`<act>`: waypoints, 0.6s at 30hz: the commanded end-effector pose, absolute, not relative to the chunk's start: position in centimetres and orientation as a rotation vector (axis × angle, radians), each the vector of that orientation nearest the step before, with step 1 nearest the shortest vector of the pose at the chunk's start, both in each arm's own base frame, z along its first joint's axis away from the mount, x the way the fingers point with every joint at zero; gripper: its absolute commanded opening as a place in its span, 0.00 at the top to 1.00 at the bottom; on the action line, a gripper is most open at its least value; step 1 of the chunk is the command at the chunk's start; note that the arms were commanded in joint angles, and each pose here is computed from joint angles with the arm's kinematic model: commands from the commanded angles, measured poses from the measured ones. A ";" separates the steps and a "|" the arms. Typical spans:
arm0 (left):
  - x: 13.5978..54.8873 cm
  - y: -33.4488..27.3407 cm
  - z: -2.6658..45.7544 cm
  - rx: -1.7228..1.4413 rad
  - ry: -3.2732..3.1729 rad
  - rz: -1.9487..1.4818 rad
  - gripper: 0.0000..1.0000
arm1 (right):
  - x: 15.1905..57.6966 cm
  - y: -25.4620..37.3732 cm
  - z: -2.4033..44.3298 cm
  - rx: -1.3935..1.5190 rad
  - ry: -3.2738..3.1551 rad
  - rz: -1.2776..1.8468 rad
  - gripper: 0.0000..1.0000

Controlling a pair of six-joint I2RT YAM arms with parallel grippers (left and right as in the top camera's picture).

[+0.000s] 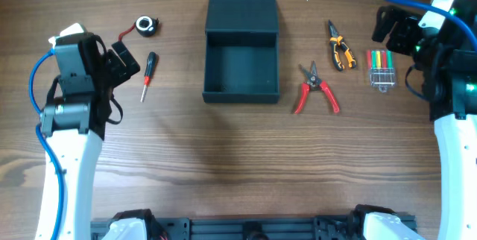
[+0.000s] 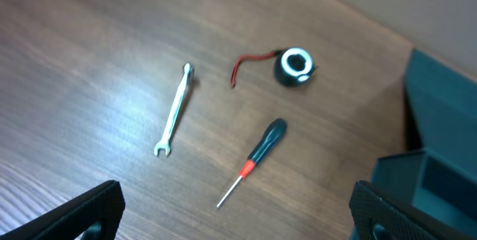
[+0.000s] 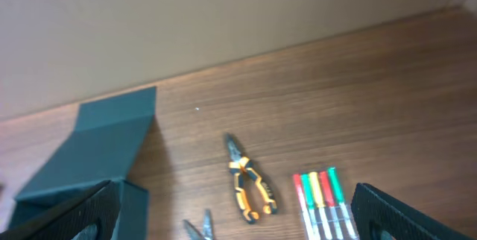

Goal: Pack container
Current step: 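Move the right gripper over the clear case of colored screwdrivers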

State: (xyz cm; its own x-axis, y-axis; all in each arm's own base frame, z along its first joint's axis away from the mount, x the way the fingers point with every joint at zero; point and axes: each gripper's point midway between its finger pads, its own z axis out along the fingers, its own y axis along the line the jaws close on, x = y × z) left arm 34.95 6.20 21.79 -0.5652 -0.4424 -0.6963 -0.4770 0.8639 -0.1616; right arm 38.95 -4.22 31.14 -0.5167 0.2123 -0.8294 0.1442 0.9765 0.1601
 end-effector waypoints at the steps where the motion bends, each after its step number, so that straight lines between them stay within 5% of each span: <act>1: 35.6 6.7 21.2 -0.657 2.280 0.047 0.00 | 38.8 -7.7 29.7 0.261 2.183 -0.029 0.00; 13: 35.8 6.7 20.6 -0.660 2.299 0.050 0.00 | 38.9 -10.5 11.2 0.039 2.765 -0.006 0.01; 18: 35.8 6.7 20.6 -0.660 2.299 0.050 0.00 | 38.6 -11.8 7.8 -0.101 2.862 -0.106 0.01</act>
